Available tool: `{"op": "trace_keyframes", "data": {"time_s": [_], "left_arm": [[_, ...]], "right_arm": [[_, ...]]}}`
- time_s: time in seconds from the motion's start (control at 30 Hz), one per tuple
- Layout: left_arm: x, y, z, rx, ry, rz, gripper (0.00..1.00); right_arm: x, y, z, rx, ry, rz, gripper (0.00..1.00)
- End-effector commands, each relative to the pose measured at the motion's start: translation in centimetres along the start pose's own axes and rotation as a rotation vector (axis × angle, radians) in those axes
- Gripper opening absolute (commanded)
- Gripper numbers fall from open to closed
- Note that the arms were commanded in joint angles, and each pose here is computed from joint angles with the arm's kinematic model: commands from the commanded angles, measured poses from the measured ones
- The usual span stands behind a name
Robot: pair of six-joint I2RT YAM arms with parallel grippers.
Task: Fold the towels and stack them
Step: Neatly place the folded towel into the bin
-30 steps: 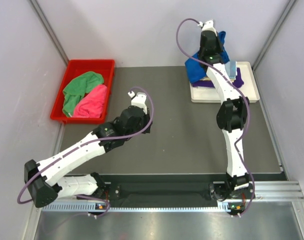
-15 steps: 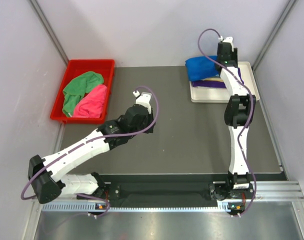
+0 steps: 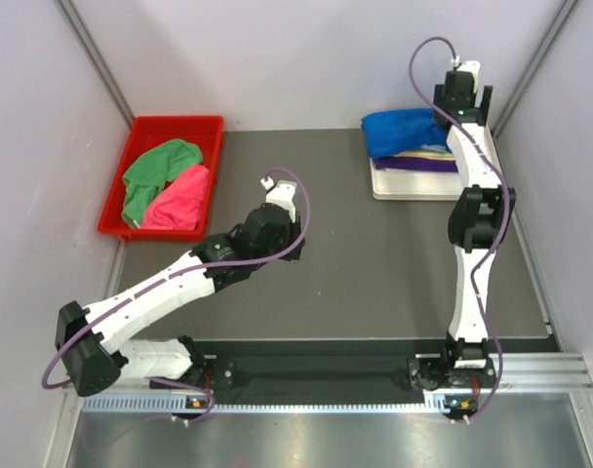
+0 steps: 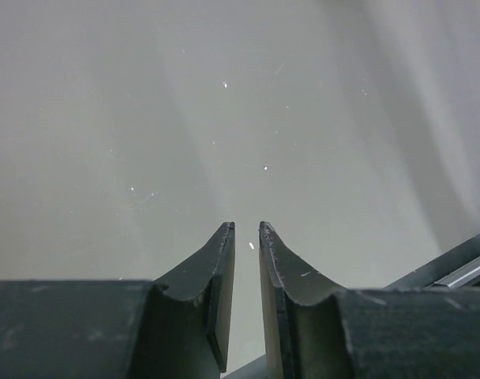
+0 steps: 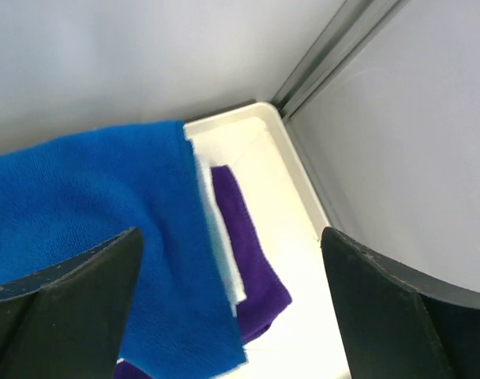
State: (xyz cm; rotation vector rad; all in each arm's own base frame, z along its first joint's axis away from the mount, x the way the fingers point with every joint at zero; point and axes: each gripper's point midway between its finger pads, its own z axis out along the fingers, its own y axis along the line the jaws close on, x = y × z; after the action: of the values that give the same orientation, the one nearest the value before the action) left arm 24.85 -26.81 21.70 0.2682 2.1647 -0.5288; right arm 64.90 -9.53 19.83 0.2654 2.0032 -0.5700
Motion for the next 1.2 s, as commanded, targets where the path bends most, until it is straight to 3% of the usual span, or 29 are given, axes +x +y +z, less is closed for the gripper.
{"op": "trace_keyframes", "data": {"time_s": [0.0,0.27,0.53,0.73,0.9,1.17], "left_arm": [[-2.6,-1.6,-0.4,0.054,-0.072,-0.031,0.24],[-3.0,-1.7,-0.5,0.059,-0.083,-0.032,0.29],[-4.4,-0.6,-1.7,0.014,-0.113,-0.031,0.32],[-5.0,1.5,-2.6,-0.059,-0.137,-0.036,0.34],[-3.7,3.9,-3.2,-0.138,-0.125,-0.034,0.34],[-1.3,6.4,-3.4,-0.200,-0.095,-0.030,0.36]], "right_arm": [[-8.4,-4.8,-5.2,-0.007,-0.153,0.150,0.93],[-10.3,-4.6,-9.7,-0.139,-0.152,0.304,1.00],[-7.5,-1.8,-16.2,-0.340,-0.085,0.377,1.00],[-3.0,3.8,-25.8,-0.554,-0.095,0.366,1.00],[3.3,6.7,-32.3,-0.681,-0.070,0.328,1.00],[11.5,6.0,-34.2,-0.699,0.010,0.307,1.00]]}}
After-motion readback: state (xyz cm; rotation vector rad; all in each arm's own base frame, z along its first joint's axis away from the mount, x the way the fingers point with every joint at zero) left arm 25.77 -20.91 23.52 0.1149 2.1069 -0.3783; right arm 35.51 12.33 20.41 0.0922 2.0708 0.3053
